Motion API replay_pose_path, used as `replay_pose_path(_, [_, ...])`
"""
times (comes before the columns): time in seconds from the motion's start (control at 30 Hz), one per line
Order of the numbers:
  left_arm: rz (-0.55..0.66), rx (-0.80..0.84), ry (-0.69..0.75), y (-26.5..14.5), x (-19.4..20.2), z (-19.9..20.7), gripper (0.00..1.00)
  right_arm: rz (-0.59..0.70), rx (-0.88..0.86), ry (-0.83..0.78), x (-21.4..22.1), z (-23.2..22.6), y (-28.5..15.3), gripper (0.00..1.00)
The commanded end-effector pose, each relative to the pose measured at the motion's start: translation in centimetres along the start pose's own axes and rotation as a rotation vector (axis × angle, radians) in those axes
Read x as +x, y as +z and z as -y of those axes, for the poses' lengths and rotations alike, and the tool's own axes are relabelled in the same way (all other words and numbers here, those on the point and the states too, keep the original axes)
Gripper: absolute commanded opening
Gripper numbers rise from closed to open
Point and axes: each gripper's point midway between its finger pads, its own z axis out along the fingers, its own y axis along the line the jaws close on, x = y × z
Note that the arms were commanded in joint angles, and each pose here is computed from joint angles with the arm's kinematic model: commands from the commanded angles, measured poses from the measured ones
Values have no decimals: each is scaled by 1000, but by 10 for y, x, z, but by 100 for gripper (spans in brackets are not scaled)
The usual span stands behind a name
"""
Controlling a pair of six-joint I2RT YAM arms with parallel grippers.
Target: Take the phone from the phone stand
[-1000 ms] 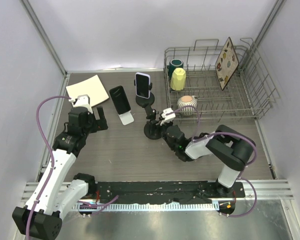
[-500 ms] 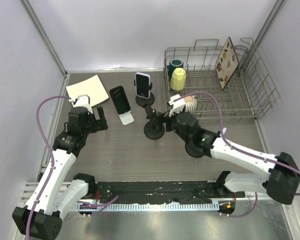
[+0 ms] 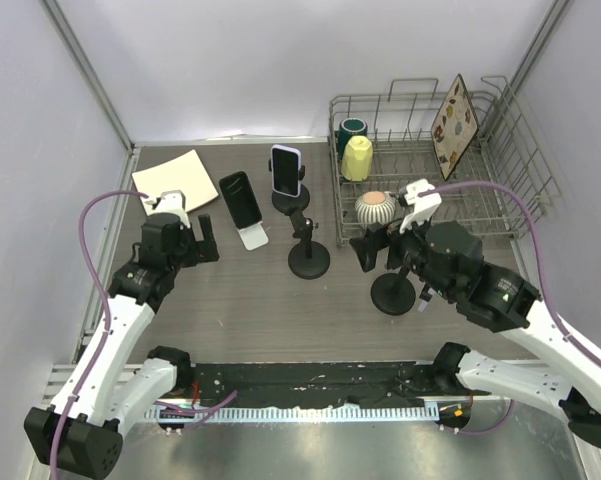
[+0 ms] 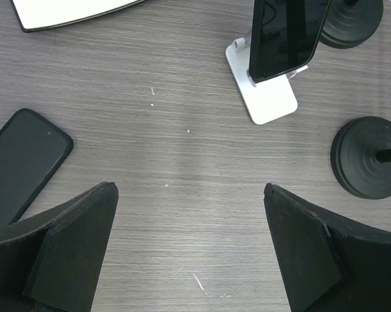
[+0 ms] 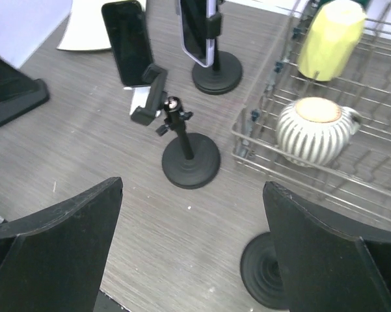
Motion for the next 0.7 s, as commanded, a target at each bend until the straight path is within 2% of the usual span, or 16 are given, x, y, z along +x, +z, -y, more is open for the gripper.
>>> replay_pose_path(0.0, [35,20,23,-5,-16,6,100,-187,241,-9,8,36,-15,95])
replay_pose_path(0.07, [33,20,31,-5,-16,7,100,-231,355,31,-3,48,-16,94])
replay_pose_path(0.1, [32,22,32,-5,-16,8,100,-319,419,6,9,60,-27,95])
replay_pose_path(0.13, [31,22,35,-5,-16,8,100,-339,459,23,1,63,-24,96])
replay_pose_path(0.27, [33,19,40,-6,-15,8,100,-456,513,99,6,82,-31,97])
replay_pose_path(0.3, [32,18,44,-6,-14,8,100,-491,583,136,10,103,-39,97])
replay_pose_path(0.37, [39,16,46,-8,-15,8,100,-577,626,161,23,118,-48,97])
replay_pose_path(0.43, [43,15,49,-9,-16,8,100,-622,690,202,33,135,-58,97])
replay_pose_path(0.67, [48,32,84,-13,-14,16,100,-693,774,283,52,142,-84,95])
